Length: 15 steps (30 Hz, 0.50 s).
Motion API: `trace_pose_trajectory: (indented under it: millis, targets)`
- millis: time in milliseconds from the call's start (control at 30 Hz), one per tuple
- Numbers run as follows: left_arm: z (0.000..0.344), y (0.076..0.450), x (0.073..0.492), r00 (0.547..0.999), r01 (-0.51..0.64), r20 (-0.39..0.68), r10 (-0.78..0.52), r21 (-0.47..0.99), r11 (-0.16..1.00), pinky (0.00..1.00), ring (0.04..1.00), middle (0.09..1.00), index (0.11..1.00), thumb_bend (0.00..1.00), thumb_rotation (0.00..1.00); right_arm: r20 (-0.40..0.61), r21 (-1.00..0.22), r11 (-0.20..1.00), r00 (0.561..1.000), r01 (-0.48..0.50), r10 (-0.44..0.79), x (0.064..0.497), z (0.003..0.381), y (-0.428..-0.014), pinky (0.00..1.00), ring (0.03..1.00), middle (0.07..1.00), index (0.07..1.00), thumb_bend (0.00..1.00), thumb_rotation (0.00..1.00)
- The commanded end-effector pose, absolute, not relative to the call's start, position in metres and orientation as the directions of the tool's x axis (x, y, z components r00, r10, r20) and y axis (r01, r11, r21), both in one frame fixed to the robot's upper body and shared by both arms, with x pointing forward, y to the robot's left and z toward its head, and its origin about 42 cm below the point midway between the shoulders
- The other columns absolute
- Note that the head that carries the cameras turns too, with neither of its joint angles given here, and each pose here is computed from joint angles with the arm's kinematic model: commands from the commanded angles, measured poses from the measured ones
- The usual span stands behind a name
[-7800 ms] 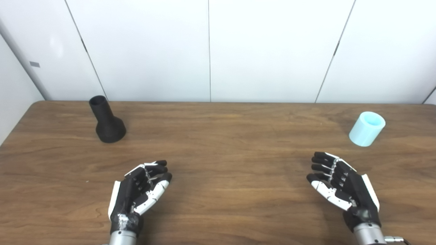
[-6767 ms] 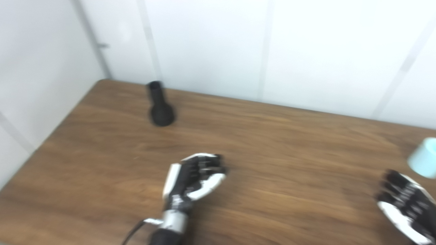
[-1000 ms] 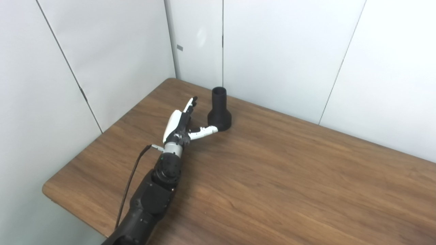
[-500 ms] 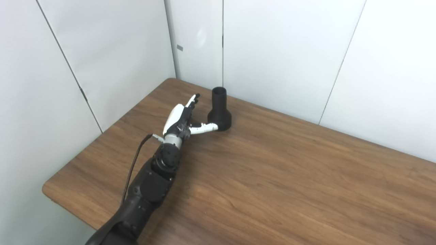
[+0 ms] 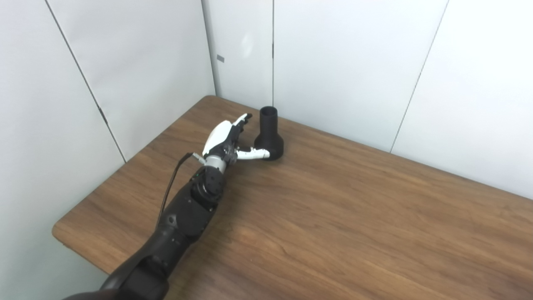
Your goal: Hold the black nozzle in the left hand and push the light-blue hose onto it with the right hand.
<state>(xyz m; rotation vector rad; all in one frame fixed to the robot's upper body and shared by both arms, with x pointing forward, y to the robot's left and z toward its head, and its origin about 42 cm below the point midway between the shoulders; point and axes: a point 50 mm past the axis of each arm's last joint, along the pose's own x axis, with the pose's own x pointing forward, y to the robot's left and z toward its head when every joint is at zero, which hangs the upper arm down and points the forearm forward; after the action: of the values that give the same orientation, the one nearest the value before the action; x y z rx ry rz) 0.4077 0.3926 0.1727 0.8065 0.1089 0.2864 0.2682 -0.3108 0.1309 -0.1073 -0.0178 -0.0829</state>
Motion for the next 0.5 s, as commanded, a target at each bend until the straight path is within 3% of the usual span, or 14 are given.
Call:
trace_pose_trajectory:
  millis: [0,467]
  targets:
    - [0.184,0.392,0.420,0.964,-0.193,0.016,0.266,0.731,0.654,0.78,0.873,0.931,0.963,1.00,0.41,0.100,-0.119,0.989,0.992,0.086,-0.074,0.270,0.147,-0.313,0.40,0.545,0.588,0.534,0.76,0.62]
    - [0.176,0.390,0.432,0.974,-0.121,-0.048,0.221,0.714,0.689,0.86,0.929,0.954,0.975,1.00,0.38,0.101,-0.119,0.989,0.992,0.087,-0.075,0.267,0.151,-0.314,0.40,0.544,0.587,0.534,0.76,0.61]
